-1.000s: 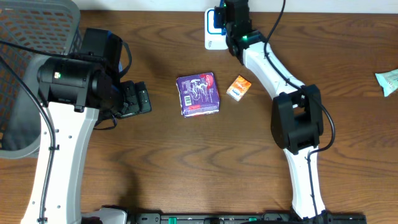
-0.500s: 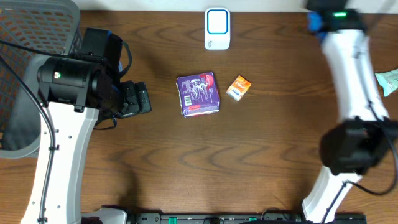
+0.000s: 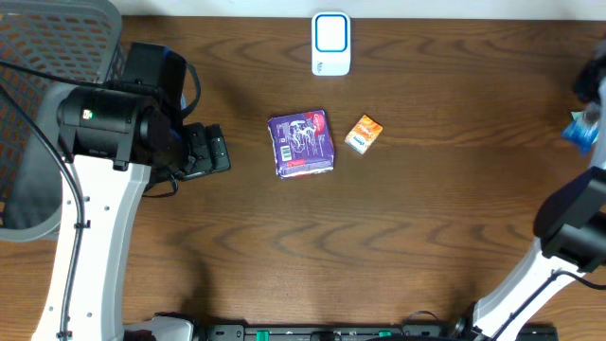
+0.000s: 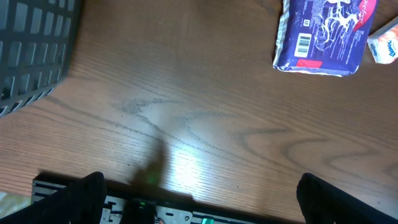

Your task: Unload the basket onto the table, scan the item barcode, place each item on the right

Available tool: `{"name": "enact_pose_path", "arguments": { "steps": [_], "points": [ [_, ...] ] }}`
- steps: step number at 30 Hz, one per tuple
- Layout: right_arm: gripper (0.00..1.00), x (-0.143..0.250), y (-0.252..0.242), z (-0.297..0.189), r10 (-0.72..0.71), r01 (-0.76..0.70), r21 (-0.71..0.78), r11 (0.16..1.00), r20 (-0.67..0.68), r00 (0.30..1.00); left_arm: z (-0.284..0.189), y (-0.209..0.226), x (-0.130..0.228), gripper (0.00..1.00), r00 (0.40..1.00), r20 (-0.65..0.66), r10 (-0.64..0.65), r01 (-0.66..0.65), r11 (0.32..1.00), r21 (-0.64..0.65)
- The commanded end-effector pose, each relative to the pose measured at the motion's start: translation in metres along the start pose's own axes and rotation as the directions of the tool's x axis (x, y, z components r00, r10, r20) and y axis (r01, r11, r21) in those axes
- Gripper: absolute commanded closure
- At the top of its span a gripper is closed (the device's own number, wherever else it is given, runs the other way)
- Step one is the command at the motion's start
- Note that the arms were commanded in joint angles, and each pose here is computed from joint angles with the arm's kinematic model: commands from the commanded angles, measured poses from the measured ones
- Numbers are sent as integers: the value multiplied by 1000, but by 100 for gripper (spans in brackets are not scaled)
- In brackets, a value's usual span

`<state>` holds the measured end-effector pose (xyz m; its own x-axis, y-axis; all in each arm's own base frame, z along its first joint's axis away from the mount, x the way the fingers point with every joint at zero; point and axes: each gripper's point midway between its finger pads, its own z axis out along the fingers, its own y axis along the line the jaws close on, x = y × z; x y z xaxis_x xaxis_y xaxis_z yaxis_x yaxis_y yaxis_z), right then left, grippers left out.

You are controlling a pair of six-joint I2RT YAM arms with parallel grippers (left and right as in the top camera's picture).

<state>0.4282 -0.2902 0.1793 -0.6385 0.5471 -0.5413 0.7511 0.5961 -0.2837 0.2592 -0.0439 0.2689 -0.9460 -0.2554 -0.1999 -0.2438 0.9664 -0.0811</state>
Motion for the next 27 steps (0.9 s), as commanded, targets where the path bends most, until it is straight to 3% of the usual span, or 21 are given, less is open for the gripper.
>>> {"name": "enact_pose_path", "arguments": {
  "steps": [1,7,12,16,20,23,27],
  "points": [
    [1,13,-13,21,92,-92,1,996,-76,993,2,3,-1,2,1000,-3,11,-11,1000,-16],
    [1,29,24,32,93,-140,-236,962,-198,976,2,3,-1,2,1000,-2,10,-11,1000,-15],
    [1,37,79,15,42,-169,-478,862,-265,963,2,3,-1,2,1000,-2,11,-11,1000,-16],
    [1,53,122,-10,-52,-145,-608,780,-295,954,2,3,-1,2,1000,-2,11,-11,1000,-16],
    [2,82,167,-39,-236,-25,-741,671,-245,941,2,3,-1,2,1000,-2,10,-11,1000,-15],
    [17,116,203,-62,-385,69,-829,555,-183,905,2,3,-1,2,1000,-2,11,-11,1000,-16],
    [36,166,244,-88,-496,94,-882,462,-169,852,2,3,-1,2,1000,-2,11,-11,1000,-16]
  ]
}}
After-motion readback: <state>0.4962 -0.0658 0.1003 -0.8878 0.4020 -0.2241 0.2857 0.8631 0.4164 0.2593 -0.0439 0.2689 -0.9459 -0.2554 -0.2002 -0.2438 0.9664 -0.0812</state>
